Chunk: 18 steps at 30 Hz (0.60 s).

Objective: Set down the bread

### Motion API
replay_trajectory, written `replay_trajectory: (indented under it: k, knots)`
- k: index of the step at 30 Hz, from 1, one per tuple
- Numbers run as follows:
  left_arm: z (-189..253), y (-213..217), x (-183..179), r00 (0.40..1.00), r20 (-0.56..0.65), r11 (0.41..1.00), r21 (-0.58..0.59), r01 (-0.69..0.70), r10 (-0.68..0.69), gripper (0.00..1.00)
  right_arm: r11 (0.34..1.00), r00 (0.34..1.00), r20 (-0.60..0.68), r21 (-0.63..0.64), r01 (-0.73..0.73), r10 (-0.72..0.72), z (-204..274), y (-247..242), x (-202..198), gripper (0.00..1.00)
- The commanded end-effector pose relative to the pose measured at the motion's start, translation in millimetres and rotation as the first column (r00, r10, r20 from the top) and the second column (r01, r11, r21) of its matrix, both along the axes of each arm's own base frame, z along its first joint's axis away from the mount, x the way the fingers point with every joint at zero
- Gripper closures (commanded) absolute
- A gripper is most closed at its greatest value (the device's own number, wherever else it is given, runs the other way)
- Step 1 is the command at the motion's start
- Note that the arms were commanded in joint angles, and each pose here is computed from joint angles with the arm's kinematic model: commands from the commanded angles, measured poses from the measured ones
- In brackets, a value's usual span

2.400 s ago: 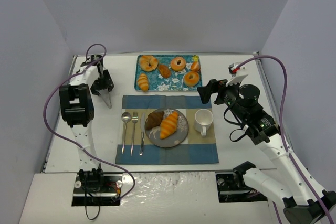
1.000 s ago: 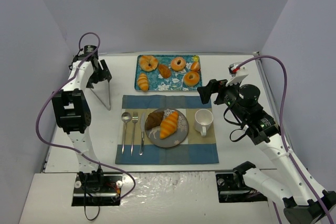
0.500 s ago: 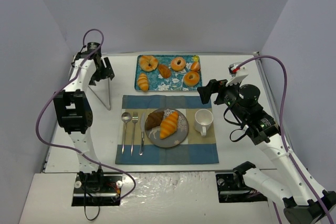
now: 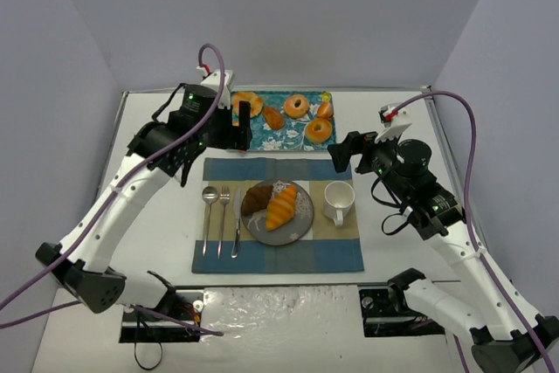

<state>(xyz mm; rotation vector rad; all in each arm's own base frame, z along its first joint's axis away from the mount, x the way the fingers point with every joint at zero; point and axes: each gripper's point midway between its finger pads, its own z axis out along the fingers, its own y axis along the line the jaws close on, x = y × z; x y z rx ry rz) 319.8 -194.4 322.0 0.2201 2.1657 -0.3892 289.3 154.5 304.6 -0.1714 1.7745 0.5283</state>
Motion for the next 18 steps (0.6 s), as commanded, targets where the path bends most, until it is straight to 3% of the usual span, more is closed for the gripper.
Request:
replay_trajectory:
  k: [1,18]
  knots:
    - [16,-11,-15,0.993,0.097,0.996,-0.045,0.071,-0.067,0.22,0.999,0.997,0.079,0.050,-0.007,0.003,34,6,6,0.00]
    - [27,-21,-39,0.980,0.131,0.980,-0.106,0.166,-0.151,0.21,0.998,0.997,0.069,0.063,0.020,-0.024,41,7,14,0.00]
